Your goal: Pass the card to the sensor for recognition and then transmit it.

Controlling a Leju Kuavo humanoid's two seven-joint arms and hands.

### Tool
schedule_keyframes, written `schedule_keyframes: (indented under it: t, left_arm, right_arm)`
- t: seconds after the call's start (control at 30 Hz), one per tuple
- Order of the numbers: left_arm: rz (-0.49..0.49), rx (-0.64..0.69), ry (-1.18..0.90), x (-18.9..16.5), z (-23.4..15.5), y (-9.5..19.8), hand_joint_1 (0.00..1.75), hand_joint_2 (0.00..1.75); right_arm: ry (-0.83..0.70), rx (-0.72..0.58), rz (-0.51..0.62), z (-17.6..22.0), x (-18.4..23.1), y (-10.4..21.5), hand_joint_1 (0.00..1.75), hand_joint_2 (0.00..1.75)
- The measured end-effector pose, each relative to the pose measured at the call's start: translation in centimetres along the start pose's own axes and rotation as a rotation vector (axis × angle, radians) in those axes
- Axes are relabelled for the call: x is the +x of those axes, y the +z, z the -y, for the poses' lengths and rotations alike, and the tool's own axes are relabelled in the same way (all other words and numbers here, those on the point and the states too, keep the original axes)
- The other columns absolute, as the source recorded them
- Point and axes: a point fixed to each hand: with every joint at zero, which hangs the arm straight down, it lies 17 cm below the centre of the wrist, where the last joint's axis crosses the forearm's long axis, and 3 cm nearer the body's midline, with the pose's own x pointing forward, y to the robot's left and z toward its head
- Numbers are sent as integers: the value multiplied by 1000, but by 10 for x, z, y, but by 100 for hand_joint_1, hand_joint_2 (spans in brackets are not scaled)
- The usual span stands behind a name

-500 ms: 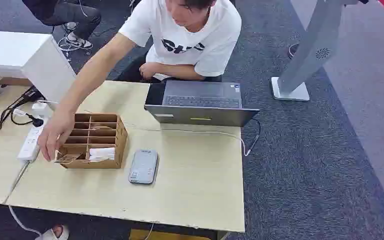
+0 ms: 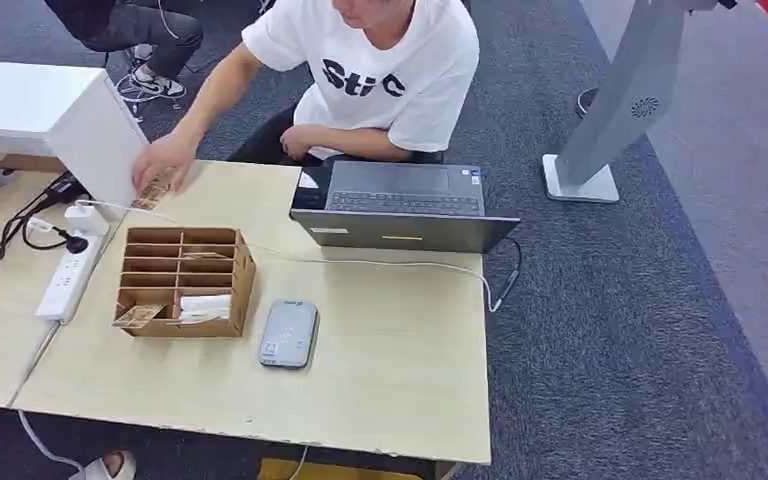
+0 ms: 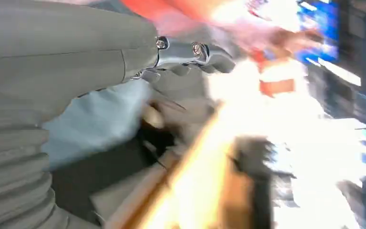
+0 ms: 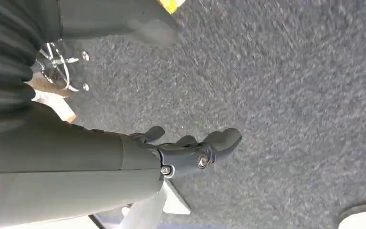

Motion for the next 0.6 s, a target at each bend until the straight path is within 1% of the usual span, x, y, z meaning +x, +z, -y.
schedule_keyframes:
  t: [0.07,0.17,0.27,0.37,0.43,0.6]
  left_arm:
    - [98,-65,62,45,21,0,0,175]
    - [270,-126,117,114,48,4,0,175]
    - [371,-164,131,156,74,3,0,175]
    - [451,-219,92,181,113,-4,0,175]
    - [484,-261,116,193,135,-4,0,175]
    - [521,-320,155,208,158,0,0,175]
  right_arm:
    - [2,8,-11,-3,-3,2,0,175]
    - [12,22,-32,-7,-9,3,0,175]
    - [27,43,-56,-13,-15,5,0,175]
    - [48,66,-54,-19,-14,8,0,175]
    - [52,70,-50,-22,-12,9,0,175]
    - [55,71,-52,-22,-14,9,0,175]
